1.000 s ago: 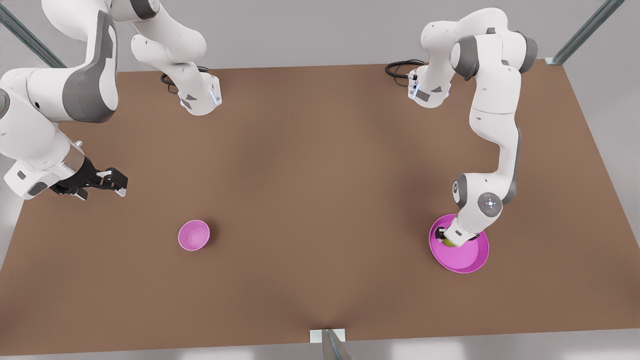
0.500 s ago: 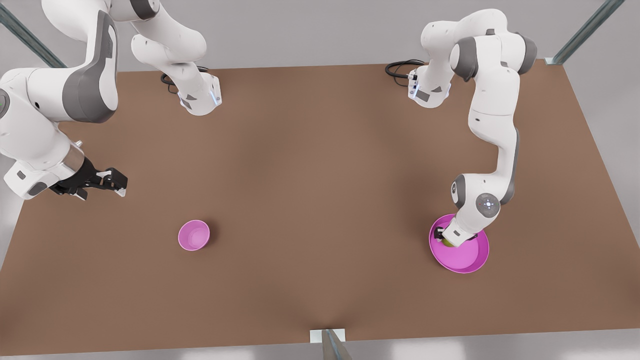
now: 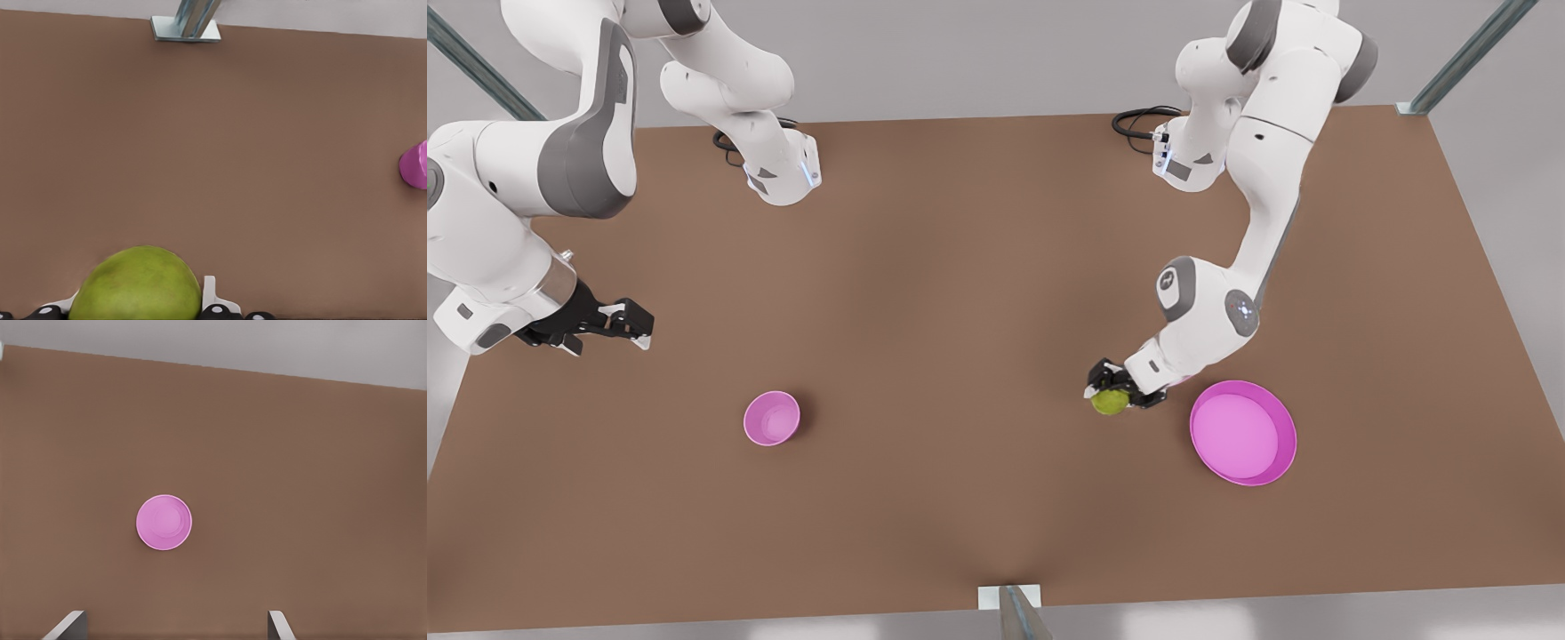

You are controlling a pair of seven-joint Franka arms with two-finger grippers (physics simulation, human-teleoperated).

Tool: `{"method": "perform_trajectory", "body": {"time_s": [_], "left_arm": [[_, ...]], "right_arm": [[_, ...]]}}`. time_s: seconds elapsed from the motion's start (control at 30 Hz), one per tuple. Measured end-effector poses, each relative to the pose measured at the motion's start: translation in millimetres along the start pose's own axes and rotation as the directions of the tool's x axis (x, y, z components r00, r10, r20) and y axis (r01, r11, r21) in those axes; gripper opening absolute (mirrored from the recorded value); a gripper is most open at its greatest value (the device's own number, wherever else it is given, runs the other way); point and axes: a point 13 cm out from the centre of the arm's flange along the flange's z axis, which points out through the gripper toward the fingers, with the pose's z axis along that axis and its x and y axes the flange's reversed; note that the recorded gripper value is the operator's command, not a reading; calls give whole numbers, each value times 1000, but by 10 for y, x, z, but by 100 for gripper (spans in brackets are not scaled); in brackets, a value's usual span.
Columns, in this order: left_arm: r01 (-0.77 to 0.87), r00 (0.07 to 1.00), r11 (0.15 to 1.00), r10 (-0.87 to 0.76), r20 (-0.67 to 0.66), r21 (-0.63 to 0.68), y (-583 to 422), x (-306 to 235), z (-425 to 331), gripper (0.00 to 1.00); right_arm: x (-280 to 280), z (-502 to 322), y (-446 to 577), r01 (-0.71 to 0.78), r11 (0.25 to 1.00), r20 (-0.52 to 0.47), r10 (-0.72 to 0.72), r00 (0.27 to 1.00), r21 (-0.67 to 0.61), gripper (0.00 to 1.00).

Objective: Use the left arm to pick up the apple from the plate, transfer it to the gripper of the right arm, and then use the right arm to place it into the bowl

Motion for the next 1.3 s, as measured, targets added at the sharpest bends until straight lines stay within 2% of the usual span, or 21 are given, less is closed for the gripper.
{"method": "perform_trajectory", "body": {"time_s": [0.2, 0.3, 0.4, 0.5, 0.6, 0.77, 0.93, 1.1, 1.2, 1.3], "left_arm": [[20, 1000, 946, -10, -30, 324, -910, 277, 299, 70], [-47, 998, 900, 58, -12, 434, -1279, 437, 477, 70], [-165, 986, 841, 158, 57, 515, -1679, 464, 572, 64], [-290, 957, 779, 251, 148, 556, -1966, 429, 702, 61], [-396, 918, 717, 314, 241, 574, -2181, 391, 868, 60], [-572, 820, 613, 401, 409, 544, -2447, 216, 1004, 61], [-687, 726, 529, 459, 512, 499, -2483, 238, 1087, 61], [-782, 621, 452, 517, 588, 429, -2515, 253, 1089, 61], [-825, 564, 412, 545, 621, 387, -2522, 260, 1090, 61], [-858, 511, 377, 568, 645, 348, -2514, 262, 1092, 62]], "right_arm": [[12, -97, 409, 51, 998, 11, -50, 999, -46, 100], [-30, 155, 885, 40, 975, -28, -47, 999, -217, 100], [-150, 529, 1360, -45, 885, -108, -6, 994, -463, 100], [-181, 769, 1960, -148, 726, -203, 12, 979, -671, 100], [-157, 724, 2595, -215, 560, -257, 4, 966, -800, 100], [-135, 678, 3237, -304, 369, -320, 20, 947, -878, 100], [-301, 1261, 3433, -422, 265, -411, 97, 906, -867, 100], [-390, 1704, 3706, -470, 191, -451, 134, 882, -862, 100], [-227, 1711, 3969, -487, 127, -474, 121, 872, -864, 100], [-71, 1940, 3960, -509, 100, -495, 136, 858, -855, 100]]}}
